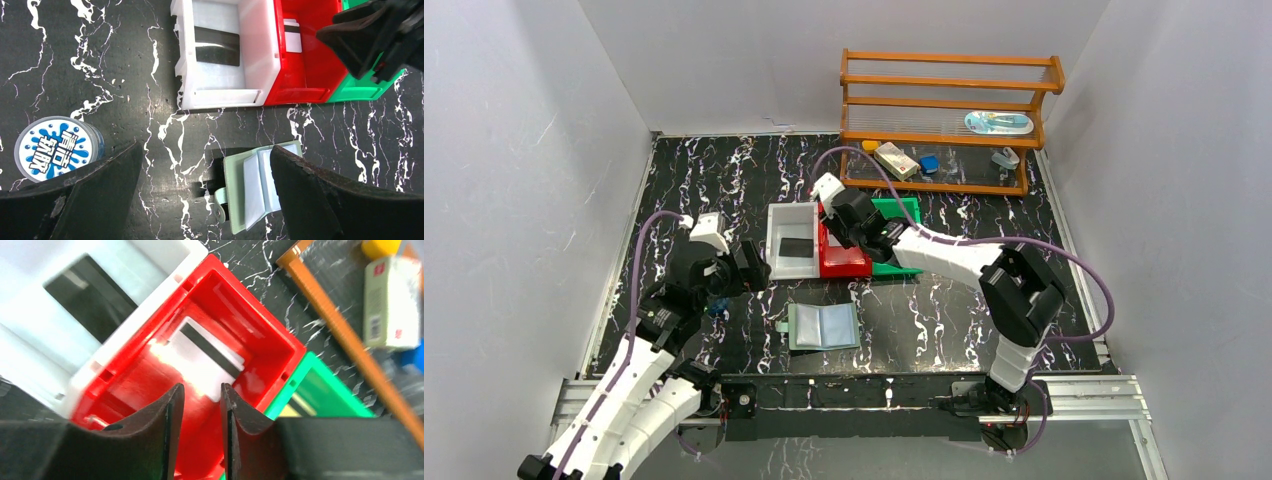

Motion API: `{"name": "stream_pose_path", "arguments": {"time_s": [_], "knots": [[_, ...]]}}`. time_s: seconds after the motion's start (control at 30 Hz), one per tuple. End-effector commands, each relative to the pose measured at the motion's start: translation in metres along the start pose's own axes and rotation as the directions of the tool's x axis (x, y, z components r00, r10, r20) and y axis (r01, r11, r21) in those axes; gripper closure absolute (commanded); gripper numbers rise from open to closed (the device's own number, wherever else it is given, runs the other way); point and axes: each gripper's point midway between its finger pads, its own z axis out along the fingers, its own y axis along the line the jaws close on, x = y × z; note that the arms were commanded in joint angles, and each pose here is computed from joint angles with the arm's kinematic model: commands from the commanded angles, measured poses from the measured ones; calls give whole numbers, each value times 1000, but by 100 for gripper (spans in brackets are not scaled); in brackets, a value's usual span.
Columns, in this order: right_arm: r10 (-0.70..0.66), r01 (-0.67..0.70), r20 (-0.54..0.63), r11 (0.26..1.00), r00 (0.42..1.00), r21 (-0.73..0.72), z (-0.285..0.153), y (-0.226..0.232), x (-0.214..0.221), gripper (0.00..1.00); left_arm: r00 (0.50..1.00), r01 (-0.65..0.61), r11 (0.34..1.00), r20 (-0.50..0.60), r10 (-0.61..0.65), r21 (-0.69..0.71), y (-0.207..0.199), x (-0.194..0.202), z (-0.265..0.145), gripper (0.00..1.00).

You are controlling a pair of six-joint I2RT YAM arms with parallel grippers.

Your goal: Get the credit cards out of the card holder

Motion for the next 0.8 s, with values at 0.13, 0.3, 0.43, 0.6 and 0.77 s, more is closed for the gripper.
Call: {"name": "stream_pose_path", "arguments": {"time_s": [0.13,0.3,0.43,0.6,0.77], "knots": [[588,-596,-118,801,800,-46,-13,33,-13,65,999,-12,1000,-36,13,9,-5,-2,4,2],[655,-674,-236,738,718,-4,1,54,12,68,999,-11,1000,-40,11,8,-5,-1,4,2],[673,-684,-289,725,681,80,17,58,31,68,999,-11,1000,-46,11,10,-5,0,5,2],[687,-677,-301,719,661,154,29,59,47,68,999,-11,1000,-46,11,10,-5,0,5,2],[689,-648,-287,724,666,235,39,52,64,68,999,-11,1000,-44,11,13,-6,-1,4,2]]}}
